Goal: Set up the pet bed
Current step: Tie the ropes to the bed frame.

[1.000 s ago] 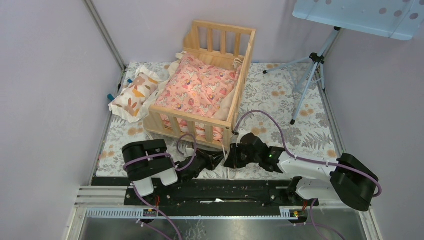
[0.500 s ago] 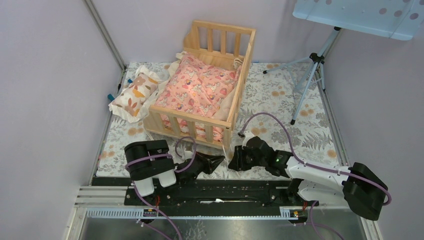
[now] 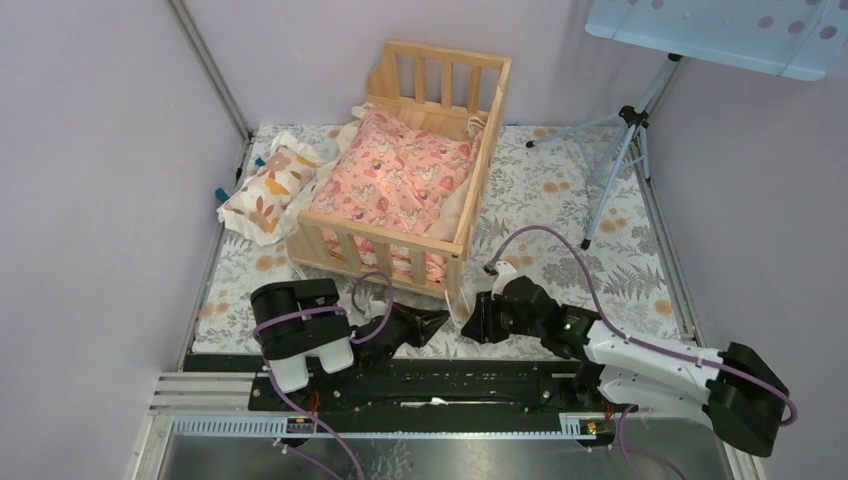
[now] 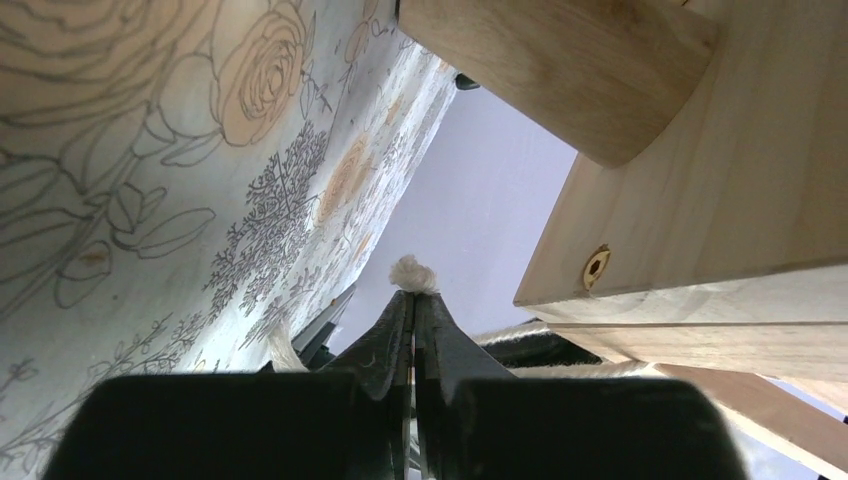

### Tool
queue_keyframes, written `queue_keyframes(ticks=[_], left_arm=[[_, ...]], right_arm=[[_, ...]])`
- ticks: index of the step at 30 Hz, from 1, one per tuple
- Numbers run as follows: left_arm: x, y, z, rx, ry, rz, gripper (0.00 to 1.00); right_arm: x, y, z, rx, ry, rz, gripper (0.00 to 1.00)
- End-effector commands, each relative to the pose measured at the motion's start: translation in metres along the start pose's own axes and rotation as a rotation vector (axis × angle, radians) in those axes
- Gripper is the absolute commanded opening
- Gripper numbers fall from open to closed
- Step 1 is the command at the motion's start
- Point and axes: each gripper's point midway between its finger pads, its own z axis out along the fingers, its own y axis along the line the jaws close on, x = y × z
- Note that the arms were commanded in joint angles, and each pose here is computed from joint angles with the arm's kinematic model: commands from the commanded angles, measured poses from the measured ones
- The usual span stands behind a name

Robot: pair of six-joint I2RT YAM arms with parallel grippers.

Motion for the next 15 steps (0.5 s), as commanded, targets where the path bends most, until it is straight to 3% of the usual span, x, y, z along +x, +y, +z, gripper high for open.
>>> queue_keyframes(ticks=[1, 7, 15], left_arm=[[0.018, -0.073, -0.012, 0.257, 0.094, -0.174, 0.00], [0.019, -0.073, -0.010, 0.255, 0.100, -0.174, 0.00], [0.023, -0.073, -0.007, 0.250, 0.115, -0.175, 0.00]], right_arm=[[0.009, -0.011, -0.018, 0.041, 0.004, -0.041, 0.36], [0.010, -0.019, -0.028, 0.053, -0.039, -0.039, 0.53], [0.024, -0.026, -0.014, 0.058, 0.018, -0.045, 0.62]])
